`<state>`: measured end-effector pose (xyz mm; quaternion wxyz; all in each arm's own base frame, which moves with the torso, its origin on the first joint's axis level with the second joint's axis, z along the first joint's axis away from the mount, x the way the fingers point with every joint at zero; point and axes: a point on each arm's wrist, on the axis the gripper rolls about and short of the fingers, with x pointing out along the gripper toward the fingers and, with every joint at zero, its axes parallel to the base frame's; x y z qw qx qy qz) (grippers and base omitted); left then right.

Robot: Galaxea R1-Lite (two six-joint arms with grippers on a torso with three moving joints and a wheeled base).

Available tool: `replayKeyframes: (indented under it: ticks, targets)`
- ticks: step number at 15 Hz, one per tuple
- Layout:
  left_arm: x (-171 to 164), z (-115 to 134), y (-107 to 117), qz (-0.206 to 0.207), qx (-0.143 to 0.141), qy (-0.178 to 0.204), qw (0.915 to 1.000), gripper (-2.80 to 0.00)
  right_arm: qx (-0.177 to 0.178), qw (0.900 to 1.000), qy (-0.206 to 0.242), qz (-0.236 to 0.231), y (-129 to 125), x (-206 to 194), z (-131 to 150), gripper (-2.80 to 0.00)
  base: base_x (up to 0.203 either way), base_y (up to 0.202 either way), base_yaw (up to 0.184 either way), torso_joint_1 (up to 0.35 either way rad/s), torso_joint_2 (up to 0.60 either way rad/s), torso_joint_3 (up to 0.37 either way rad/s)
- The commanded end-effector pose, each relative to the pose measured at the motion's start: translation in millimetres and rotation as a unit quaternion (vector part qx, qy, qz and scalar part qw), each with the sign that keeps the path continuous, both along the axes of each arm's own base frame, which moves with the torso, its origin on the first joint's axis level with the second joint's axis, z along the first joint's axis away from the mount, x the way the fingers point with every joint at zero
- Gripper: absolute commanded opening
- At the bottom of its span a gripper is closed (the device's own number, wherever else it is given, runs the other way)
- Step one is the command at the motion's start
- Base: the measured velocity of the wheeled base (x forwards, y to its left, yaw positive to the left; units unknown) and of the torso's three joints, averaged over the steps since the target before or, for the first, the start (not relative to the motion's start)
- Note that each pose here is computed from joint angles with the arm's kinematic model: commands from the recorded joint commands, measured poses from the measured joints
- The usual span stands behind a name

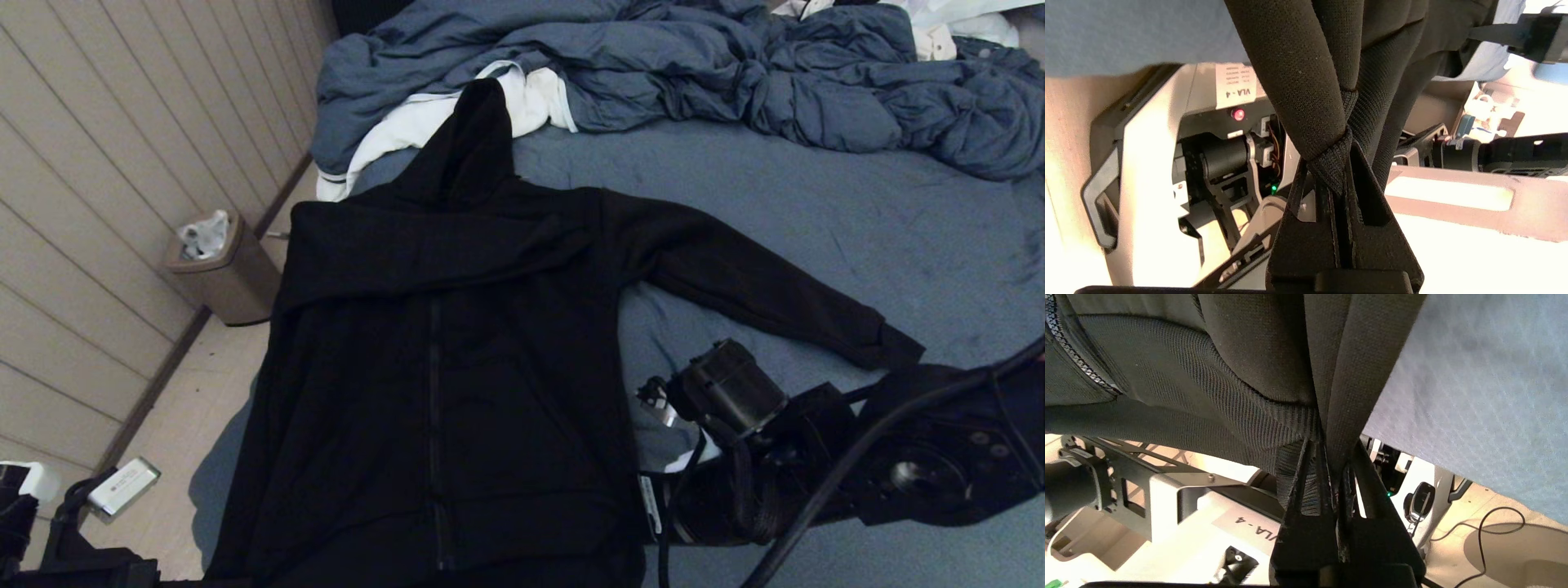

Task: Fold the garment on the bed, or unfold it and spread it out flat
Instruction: Fold the black sweatshirt

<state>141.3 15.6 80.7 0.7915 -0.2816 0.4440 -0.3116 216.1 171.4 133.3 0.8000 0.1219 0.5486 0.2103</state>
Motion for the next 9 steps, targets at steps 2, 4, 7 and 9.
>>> replayKeyframes:
  ticks: [2, 4, 7, 9]
  targets:
    - [-3.5, -1.1, -0.8, 0.0, -0.002, 0.001, 1.0, -2.8, 0.002, 1.0, 0.001, -0.002, -5.4, -6.1, -6.4, -2.8, 0.0, 0.0, 0.0, 0.0, 0.0, 0.0]
    - [-4.0, -1.0, -0.9, 0.0, -0.001, 0.0, 1.0, -2.8, 0.003, 1.0, 0.0, 0.0, -4.5, -6.4, -6.1, -2.8, 0.0, 0.0, 0.0, 0.0, 0.0, 0.0]
    - [-3.4, -1.8, -0.4, 0.003, 0.01, 0.002, 0.9999, 0.0, 0.004, 1.0, -0.002, 0.0, -2.9, -4.4, -5.3, -2.8, 0.0, 0.0, 0.0, 0.0, 0.0, 0.0]
    - [-2.8, -0.8, -0.1, 0.004, 0.01, -0.001, 0.9999, 0.0, 0.006, 1.0, -0.003, 0.001, -1.7, -3.5, -5.8, -2.8, 0.0, 0.0, 0.0, 0.0, 0.0, 0.0]
